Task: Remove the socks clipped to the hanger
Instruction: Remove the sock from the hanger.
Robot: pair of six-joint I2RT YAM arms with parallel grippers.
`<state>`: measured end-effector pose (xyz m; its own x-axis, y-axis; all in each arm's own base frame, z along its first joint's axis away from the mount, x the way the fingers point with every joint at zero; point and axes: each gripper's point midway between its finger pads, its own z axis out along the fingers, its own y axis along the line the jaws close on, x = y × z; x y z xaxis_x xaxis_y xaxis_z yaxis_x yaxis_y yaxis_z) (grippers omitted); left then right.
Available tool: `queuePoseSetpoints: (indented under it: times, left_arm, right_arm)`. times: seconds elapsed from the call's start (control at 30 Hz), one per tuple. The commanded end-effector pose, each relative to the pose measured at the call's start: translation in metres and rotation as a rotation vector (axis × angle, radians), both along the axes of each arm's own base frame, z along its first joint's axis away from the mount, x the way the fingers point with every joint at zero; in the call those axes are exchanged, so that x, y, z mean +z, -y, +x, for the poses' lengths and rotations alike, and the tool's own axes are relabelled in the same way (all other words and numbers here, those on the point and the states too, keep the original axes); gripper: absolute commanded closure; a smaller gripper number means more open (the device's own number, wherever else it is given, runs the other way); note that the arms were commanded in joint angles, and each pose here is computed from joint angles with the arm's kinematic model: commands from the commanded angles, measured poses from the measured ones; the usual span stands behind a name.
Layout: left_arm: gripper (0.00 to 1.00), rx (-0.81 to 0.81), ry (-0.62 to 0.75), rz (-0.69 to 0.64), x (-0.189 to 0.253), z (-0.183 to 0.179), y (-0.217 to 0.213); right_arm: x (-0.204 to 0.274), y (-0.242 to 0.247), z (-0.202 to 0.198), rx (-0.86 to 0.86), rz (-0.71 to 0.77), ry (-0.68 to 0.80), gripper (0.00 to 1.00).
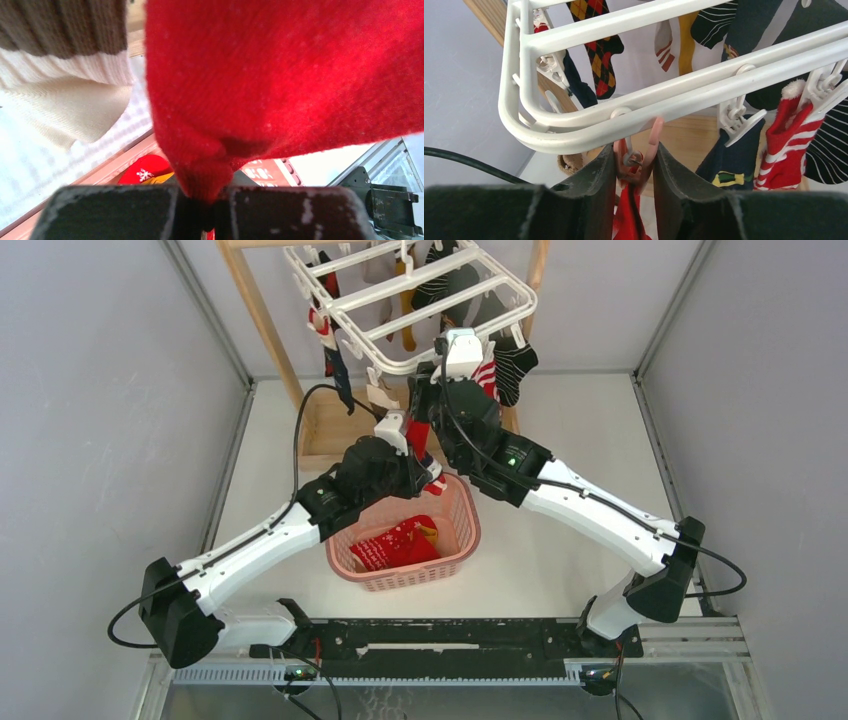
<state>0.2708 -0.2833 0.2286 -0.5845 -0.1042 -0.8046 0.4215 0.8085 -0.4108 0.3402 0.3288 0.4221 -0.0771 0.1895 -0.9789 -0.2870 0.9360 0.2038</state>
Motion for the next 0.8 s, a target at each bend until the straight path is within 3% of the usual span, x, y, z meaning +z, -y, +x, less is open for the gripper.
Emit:
queuePoseSetpoints:
  times: [0.0,0.13,0.77]
  left_arm:
    - [0.99,-0.026,0.062,-0.051,0.033,0.0,0.007]
    - [0.99,-0.019,0.062,-0.046,0.031,-0.001,0.004]
    - [0.98,0.008,0.008,-0.037,0.012,-0.037,-0.035]
  right_arm:
    - [0.033,0.006,0.0,0.006,0.073,0.051,0.73]
    - [0.036,0.008,-0.001,0.012,0.076,0.054,0.84]
    - [0.039,0.012,-0.001,0.031,0.095,0.049,0.84]
